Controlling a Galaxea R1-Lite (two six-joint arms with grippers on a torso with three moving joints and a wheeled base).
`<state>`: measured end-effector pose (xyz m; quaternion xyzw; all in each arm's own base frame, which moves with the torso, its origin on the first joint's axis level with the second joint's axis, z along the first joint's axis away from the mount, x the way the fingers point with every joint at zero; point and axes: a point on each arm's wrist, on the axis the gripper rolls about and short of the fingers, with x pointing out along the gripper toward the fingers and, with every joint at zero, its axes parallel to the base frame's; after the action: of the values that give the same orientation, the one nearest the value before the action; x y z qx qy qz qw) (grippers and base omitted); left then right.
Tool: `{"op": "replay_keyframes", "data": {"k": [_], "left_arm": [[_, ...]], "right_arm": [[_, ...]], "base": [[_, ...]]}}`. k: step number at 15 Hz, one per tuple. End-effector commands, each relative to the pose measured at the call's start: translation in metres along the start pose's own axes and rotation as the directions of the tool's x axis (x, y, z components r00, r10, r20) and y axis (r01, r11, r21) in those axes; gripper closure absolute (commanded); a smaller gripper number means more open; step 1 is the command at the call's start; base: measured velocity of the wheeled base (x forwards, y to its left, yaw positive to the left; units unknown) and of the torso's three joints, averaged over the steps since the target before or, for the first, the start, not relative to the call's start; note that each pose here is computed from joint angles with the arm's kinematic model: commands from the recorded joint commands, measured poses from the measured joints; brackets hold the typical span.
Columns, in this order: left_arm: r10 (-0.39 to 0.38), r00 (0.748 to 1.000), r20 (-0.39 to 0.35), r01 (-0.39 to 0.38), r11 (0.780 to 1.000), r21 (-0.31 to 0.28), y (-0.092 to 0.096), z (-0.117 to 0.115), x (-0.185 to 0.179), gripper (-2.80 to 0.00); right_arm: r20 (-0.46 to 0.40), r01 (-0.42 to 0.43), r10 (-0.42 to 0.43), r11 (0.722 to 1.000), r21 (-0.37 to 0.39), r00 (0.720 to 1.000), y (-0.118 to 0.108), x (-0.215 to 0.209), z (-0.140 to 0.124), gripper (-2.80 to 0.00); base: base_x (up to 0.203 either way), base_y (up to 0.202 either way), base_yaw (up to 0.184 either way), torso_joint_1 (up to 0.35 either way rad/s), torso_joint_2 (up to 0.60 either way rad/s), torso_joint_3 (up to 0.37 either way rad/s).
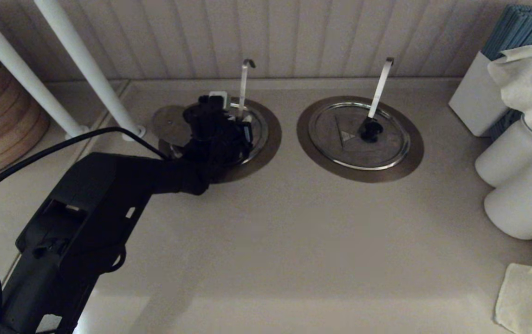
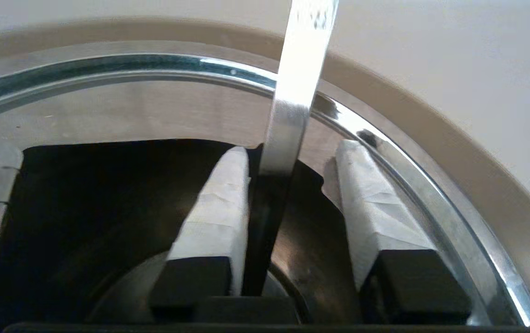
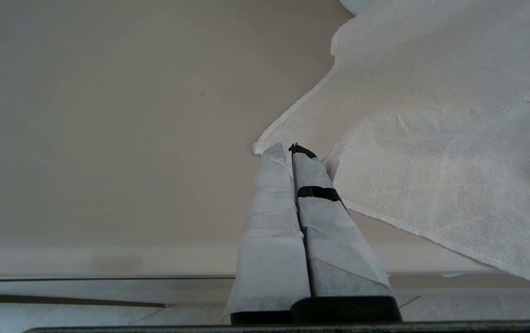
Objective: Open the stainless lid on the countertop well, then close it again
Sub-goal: Stir with a spoon
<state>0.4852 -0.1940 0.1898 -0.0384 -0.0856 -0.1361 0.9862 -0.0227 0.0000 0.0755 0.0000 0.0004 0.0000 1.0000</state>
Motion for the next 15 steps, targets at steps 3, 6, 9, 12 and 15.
{"op": "replay_keyframes", "data": {"k": [3, 6, 9, 12, 15], "left_arm": [[-0.004, 0.999, 0.044, 0.004, 1.0, -0.011, 0.0, 0.031, -0.012, 0.0], [-0.005, 0.998, 0.063, 0.006, 1.0, -0.019, 0.0, 0.044, -0.016, 0.0], [-0.006, 0.999, 0.048, 0.007, 1.0, -0.019, 0.0, 0.037, -0.014, 0.0], [-0.007, 1.0, 0.028, 0.007, 1.0, -0.016, 0.001, 0.026, -0.011, 0.0], [-0.007, 1.0, 0.02, 0.008, 1.0, -0.016, 0.001, 0.019, -0.009, 0.0]], "right_arm": [[-0.001, 0.0, 0.0, 1.0, -0.002, 1.0, 0.0, 0.0, 0.0, 0.0], [-0.001, 0.0, 0.0, 1.0, 0.0, 1.0, 0.0, 0.0, 0.0, 0.0], [-0.001, 0.0, 0.0, 1.0, 0.0, 1.0, 0.0, 0.0, 0.0, 0.0], [-0.001, -0.002, 0.002, 1.0, 0.0, 1.0, 0.0, 0.0, 0.0, 0.0], [-0.001, 0.0, 0.0, 1.0, 0.0, 1.0, 0.0, 0.0, 0.0, 0.0]], "base": [[0.0, 0.0, 0.0, 0.0, 0.0, 0.0], [0.0, 0.0, 0.0, 0.0, 0.0, 0.0], [0.0, 0.0, 0.0, 0.0, 0.0, 0.0], [0.0, 0.0, 0.0, 0.0, 0.0, 0.0], [0.0, 0.0, 0.0, 0.0, 0.0, 0.0]]}}
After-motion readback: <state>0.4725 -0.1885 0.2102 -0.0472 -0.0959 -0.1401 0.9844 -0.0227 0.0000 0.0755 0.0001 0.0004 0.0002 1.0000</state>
